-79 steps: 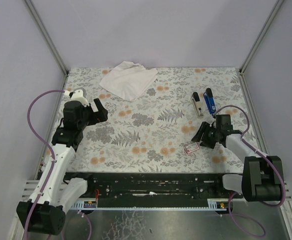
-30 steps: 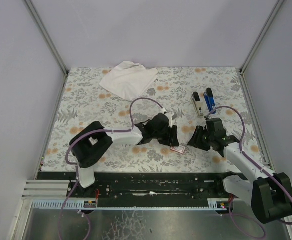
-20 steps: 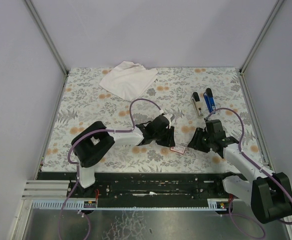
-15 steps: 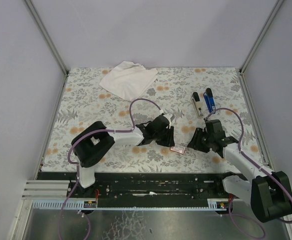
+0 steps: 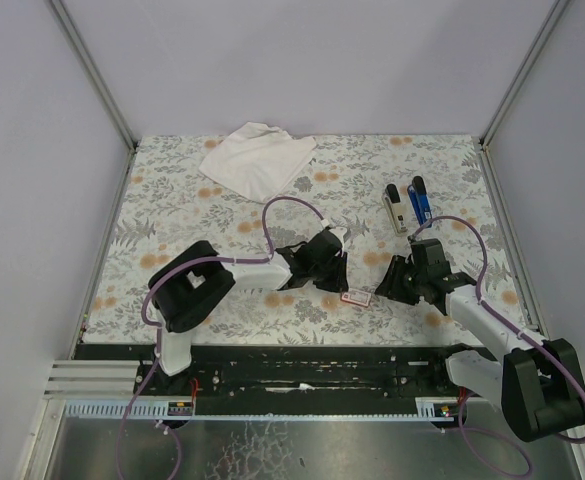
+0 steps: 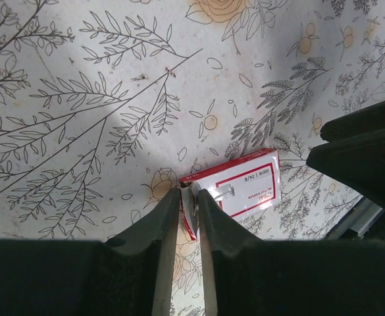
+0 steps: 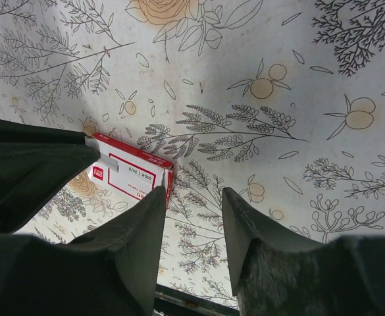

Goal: Load the staples into the stapler

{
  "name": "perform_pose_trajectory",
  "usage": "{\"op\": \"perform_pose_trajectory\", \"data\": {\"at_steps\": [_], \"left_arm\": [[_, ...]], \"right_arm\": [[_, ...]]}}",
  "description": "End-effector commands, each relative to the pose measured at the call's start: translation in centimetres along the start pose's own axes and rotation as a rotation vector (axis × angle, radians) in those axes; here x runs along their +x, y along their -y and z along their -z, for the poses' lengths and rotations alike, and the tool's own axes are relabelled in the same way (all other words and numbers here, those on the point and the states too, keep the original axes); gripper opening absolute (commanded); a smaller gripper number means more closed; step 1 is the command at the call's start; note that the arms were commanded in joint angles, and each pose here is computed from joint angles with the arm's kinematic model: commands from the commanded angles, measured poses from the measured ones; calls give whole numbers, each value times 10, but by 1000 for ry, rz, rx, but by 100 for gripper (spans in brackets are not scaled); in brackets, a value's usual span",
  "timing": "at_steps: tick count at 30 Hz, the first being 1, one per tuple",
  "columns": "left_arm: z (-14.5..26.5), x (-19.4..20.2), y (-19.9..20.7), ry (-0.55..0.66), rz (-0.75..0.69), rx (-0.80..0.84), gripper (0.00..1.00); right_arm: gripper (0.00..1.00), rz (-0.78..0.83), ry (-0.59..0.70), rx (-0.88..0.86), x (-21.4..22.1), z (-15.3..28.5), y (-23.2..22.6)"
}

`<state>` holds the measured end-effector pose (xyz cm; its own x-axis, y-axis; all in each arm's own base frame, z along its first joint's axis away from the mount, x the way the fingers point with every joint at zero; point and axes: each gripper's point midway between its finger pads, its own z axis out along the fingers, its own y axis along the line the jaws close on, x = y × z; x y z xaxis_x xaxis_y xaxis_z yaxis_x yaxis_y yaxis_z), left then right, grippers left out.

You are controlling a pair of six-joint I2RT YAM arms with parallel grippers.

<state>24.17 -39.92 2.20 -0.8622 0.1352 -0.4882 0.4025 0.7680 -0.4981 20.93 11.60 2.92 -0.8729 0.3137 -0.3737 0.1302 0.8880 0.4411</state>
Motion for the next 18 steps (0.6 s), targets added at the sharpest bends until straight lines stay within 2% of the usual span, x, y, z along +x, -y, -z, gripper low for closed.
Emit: {"op": "perform_pose_trajectory", "data": {"at_steps": [1, 9, 18], "left_arm": [[-2, -3, 3, 17, 19, 1, 15], [7, -4, -1, 58, 82, -9, 0], [32, -21, -15, 176, 126, -77, 0]], "right_arm": [[46, 2, 6, -30, -2, 0, -7], [46, 4, 11, -30, -4, 0, -8], [45, 3, -3, -68, -3, -6, -14]]}}
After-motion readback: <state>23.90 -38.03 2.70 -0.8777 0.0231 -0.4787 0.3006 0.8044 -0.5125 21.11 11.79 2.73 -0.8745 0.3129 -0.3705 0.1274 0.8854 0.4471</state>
